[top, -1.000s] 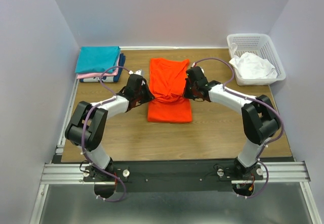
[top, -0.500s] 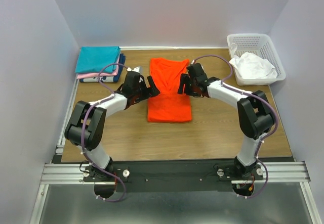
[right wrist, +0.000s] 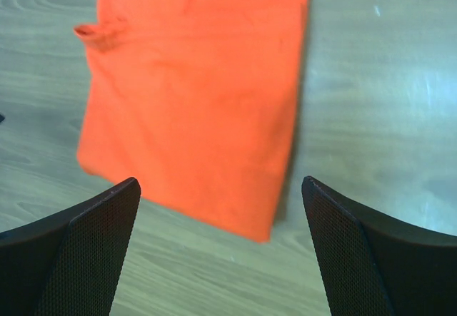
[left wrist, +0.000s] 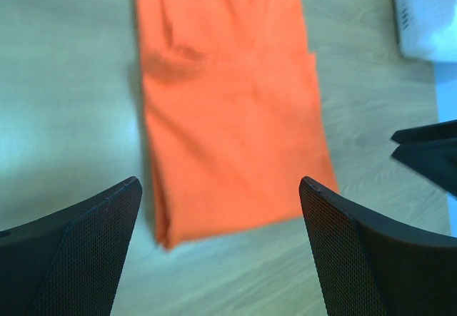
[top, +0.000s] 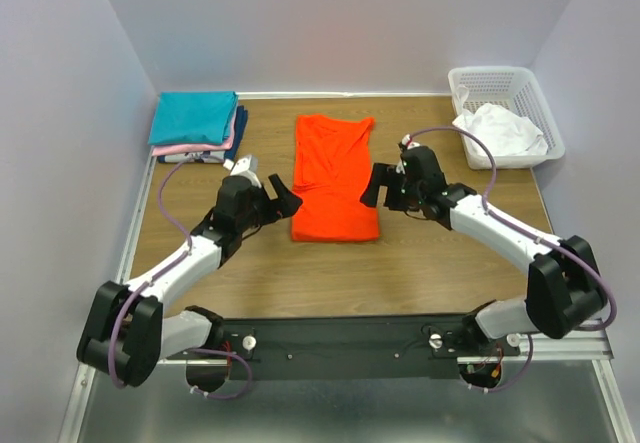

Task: Fold and stack the t-shirts
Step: Fold the tshirt

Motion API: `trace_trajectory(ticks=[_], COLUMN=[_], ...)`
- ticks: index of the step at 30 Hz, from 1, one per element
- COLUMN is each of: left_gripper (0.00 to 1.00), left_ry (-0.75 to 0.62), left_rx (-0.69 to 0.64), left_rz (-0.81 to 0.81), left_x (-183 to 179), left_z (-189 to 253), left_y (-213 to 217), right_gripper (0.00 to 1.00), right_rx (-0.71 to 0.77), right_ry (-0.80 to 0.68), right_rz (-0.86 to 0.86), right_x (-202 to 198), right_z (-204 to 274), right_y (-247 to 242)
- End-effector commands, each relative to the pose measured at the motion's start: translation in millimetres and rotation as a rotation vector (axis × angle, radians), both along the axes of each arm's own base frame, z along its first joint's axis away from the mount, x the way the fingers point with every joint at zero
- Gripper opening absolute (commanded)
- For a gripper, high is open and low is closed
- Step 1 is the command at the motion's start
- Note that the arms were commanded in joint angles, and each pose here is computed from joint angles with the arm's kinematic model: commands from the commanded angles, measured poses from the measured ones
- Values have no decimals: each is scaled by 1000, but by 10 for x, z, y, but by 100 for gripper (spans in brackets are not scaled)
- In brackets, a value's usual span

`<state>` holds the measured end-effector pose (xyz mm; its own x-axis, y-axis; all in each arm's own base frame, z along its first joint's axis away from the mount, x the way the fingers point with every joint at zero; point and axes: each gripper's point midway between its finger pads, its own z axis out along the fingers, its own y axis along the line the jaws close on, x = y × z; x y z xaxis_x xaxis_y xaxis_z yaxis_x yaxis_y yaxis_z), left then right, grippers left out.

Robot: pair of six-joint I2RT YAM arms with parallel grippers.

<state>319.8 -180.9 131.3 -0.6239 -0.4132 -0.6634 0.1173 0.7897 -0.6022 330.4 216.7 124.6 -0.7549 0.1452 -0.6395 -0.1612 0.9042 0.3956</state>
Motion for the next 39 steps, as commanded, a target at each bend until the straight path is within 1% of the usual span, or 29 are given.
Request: trace_trajectory(ticks=[1,4,8,9,11,12,15,16,17,18,20,21,22,23,24,26,27,30,32,33,34,35,36,37,38,39], left_gripper=[98,98,98,95,91,89,83,76,74,67,63,63,60,59,56,52,52,42,34,33,26,18,18,9,8,0], left_ry=[38,78,128,133,134,147,167,176,192,203,212,222,226,231,242,248,264,286,295,297,300,300,303,302,304,305], left_rx=[-13,-6,8,4,-14,-12,-14,-17,-15,-23,-26,-25,-22,-17,-13,-5,1,17,24,22,22,24,27,33,37,39], left_rz=[28,0,-5,-12,-33,-34,-63,-91,-101,-115,-117,-115,-111,-106,-105,-107,-110,-102,-104,-109,-112,-111,-108,-99,-95,-93], left_x=[-236,-369,-430,-439,-444,-441,-447,-469,-488,-516,-544,-559,-566,-566,-577,-580,-599,-610,-606,-611,-614,-609,-612,-599,-596,-588], left_z=[-222,-436,-633,-680,-694,-739,-816,-826,-879,-900,-948,-981,-1000,-1024,-1059,-1091,-1140,-1228,-1262,-1263,-1270,-1271,-1284,-1291,-1302,-1305], left_y=[62,57,68,54,7,-1,-54,-91,-101,-123,-124,-118,-113,-102,-97,-97,-96,-77,-80,-89,-93,-94,-88,-75,-67,-65], right_gripper=[100,100,100,97,96,93,89,85,82,78,75,74,68,65,63,62,61,57,49,47,41,38,36,33,31,25], right_rx=[42,54,85,85,99,100,108,113,116,117,112,114,113,116,125,122,123,113,114,119,125,125,129,129,129,132], right_ry=[97,155,233,250,266,272,276,278,281,289,292,293,292,291,288,294,293,294,310,314,323,327,329,331,335,333], right_rz=[-86,-127,-147,-152,-154,-158,-172,-179,-179,-190,-204,-208,-218,-220,-218,-220,-224,-238,-228,-225,-219,-219,-217,-217,-215,-212], right_x=[-295,-421,-543,-566,-602,-608,-608,-601,-604,-615,-609,-608,-594,-587,-573,-566,-557,-534,-548,-557,-572,-585,-590,-611,-629,-640], right_z=[-274,-488,-691,-743,-798,-824,-861,-874,-885,-923,-960,-971,-1007,-1017,-1013,-1046,-1055,-1106,-1144,-1145,-1158,-1167,-1161,-1165,-1171,-1165], right_y=[-133,-182,-155,-156,-143,-145,-146,-141,-136,-145,-160,-161,-167,-162,-144,-140,-143,-152,-131,-123,-106,-113,-103,-112,-116,-113])
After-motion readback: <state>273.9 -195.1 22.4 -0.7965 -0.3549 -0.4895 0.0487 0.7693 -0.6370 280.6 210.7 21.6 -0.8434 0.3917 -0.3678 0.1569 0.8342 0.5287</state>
